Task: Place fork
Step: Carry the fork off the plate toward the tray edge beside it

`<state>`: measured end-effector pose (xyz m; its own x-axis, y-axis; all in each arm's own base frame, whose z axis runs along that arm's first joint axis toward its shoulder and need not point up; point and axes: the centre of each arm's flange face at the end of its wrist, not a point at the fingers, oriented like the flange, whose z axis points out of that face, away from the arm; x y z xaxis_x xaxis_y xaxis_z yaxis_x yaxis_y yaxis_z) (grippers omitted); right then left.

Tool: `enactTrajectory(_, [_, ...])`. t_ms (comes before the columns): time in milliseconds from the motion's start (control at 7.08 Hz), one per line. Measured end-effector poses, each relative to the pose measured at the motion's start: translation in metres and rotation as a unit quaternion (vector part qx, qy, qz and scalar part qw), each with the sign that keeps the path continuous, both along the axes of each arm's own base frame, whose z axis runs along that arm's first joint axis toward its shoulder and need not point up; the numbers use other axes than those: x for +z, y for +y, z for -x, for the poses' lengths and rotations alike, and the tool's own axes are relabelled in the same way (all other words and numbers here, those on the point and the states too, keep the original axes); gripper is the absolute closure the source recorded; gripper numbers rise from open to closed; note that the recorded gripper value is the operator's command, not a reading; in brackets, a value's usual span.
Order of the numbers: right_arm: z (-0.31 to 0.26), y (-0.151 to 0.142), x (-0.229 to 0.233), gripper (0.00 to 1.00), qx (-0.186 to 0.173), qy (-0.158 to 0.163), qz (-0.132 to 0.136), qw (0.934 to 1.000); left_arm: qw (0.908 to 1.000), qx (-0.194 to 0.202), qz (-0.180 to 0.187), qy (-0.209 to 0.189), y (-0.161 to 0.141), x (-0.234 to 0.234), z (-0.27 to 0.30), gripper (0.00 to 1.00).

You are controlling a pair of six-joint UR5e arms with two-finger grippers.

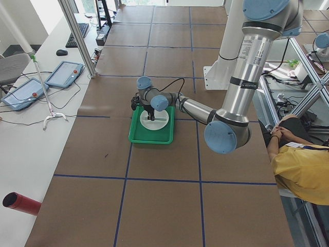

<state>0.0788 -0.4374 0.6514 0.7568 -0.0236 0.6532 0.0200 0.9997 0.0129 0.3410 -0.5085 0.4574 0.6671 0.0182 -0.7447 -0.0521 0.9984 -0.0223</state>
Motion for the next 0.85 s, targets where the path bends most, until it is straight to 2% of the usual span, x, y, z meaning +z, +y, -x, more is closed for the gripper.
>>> enactTrajectory(141, [0.0,0.0,0.0,0.0,0.0,0.0,0.0,1.0,1.0,-0.007,0.0,0.001,0.003,-0.011,0.014,1.0])
enactTrajectory(424, [0.0,0.0,0.0,0.0,0.0,0.0,0.0,1.0,0.9995,-0.029,0.01,-0.013,0.01,0.005,0.058,1.0])
enactTrajectory(565, [0.0,0.0,0.0,0.0,0.0,0.0,0.0,1.0,0.9993,-0.028,0.012,-0.021,0.013,0.021,0.069,1.0])
enactTrajectory(848, [0.0,0.0,0.0,0.0,0.0,0.0,0.0,1.0,0.9994,-0.002,0.003,-0.036,0.011,0.051,0.07,1.0])
